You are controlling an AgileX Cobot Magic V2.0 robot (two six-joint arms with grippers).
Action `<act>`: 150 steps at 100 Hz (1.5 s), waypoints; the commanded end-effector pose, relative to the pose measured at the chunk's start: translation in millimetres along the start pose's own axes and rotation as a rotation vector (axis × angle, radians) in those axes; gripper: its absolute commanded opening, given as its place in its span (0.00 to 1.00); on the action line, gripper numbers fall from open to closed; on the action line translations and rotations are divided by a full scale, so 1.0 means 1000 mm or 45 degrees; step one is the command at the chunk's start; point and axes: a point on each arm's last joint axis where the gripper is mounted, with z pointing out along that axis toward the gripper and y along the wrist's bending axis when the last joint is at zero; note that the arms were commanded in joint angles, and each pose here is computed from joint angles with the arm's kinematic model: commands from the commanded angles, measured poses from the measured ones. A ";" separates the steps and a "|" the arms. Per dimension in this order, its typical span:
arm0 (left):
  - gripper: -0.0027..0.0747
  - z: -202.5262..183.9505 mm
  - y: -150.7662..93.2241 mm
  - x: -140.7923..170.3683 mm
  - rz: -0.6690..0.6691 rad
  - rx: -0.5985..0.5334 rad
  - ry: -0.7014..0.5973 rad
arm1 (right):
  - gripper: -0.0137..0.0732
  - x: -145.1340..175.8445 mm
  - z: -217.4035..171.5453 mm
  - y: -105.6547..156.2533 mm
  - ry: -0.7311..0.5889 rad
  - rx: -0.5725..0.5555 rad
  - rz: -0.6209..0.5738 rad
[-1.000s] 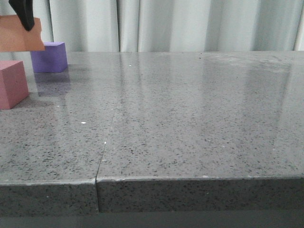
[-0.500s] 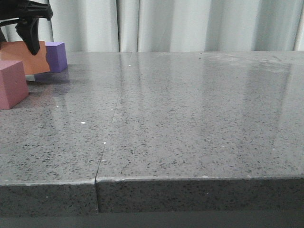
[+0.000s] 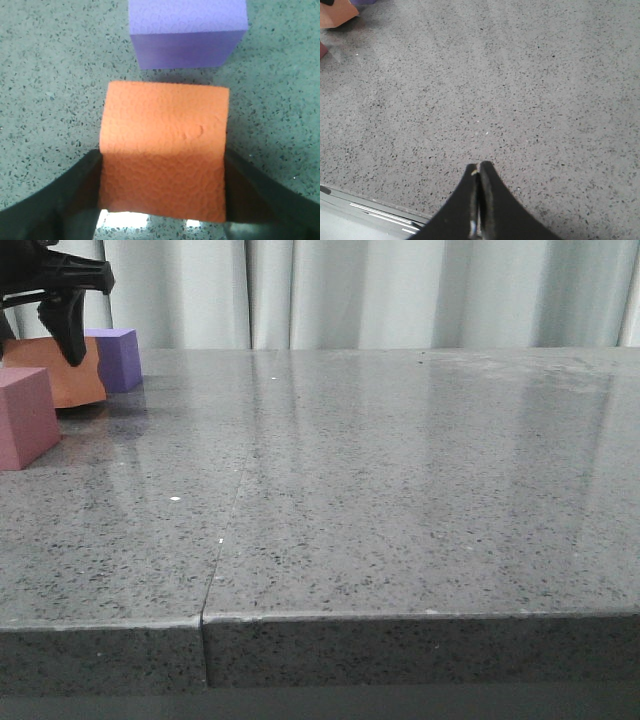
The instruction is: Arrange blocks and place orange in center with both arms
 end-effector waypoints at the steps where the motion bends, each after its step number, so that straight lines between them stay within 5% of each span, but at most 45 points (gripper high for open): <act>1: 0.67 -0.022 0.000 -0.011 -0.039 0.042 -0.123 | 0.08 -0.014 -0.004 0.004 -0.120 -0.029 -0.028; 14: 0.82 -0.022 0.000 -0.010 -0.041 0.038 -0.104 | 0.08 -0.014 -0.004 0.004 -0.120 -0.029 -0.028; 60: 0.81 -0.057 0.006 -0.011 -0.054 0.051 -0.181 | 0.08 -0.014 -0.004 0.004 -0.120 -0.029 -0.028; 72: 0.69 -0.077 0.009 -0.010 -0.055 0.049 -0.232 | 0.08 -0.014 -0.004 0.004 -0.120 -0.029 -0.028; 104: 0.01 -0.122 0.018 -0.005 -0.031 0.042 -0.322 | 0.08 -0.014 -0.004 0.004 -0.120 -0.029 -0.028; 150: 0.01 -0.194 0.035 0.022 -0.051 0.065 -0.520 | 0.08 -0.014 -0.004 0.004 -0.120 -0.029 -0.028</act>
